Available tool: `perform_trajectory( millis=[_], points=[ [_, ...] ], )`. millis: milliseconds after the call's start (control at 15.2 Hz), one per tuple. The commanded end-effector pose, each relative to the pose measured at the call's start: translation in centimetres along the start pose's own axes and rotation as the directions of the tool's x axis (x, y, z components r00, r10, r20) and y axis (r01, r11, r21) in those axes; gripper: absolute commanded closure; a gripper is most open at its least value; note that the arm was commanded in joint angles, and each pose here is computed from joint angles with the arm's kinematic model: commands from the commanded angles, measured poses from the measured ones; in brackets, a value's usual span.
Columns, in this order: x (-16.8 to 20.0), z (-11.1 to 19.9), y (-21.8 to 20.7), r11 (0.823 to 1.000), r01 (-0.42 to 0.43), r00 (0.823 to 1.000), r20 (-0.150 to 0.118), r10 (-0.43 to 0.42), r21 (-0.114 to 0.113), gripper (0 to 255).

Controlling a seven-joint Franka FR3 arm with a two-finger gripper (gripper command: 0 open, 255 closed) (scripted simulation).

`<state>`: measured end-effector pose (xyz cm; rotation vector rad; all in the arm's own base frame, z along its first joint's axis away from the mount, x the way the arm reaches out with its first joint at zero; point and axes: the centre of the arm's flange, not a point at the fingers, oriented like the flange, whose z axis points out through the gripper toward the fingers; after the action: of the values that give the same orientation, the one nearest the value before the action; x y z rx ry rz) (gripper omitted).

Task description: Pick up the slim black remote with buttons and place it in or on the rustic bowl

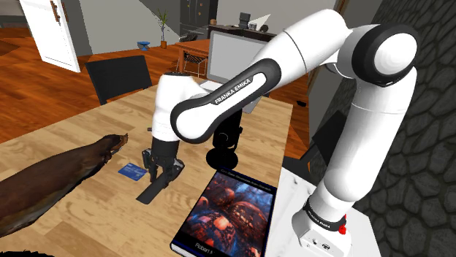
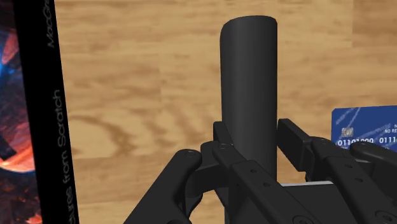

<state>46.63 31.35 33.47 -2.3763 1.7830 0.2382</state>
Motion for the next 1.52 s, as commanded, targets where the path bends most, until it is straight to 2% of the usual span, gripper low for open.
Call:
perform_trajectory(
  millis=[0,1452],
  points=[
    [-0.3,-1.0,0.0,1.0,0.0,1.0,0.0,0.0,0.0,255],
    [-2.9,-12.3,-0.4,1.0,0.0,1.0,0.0,0.0,0.0,255]
  ],
)
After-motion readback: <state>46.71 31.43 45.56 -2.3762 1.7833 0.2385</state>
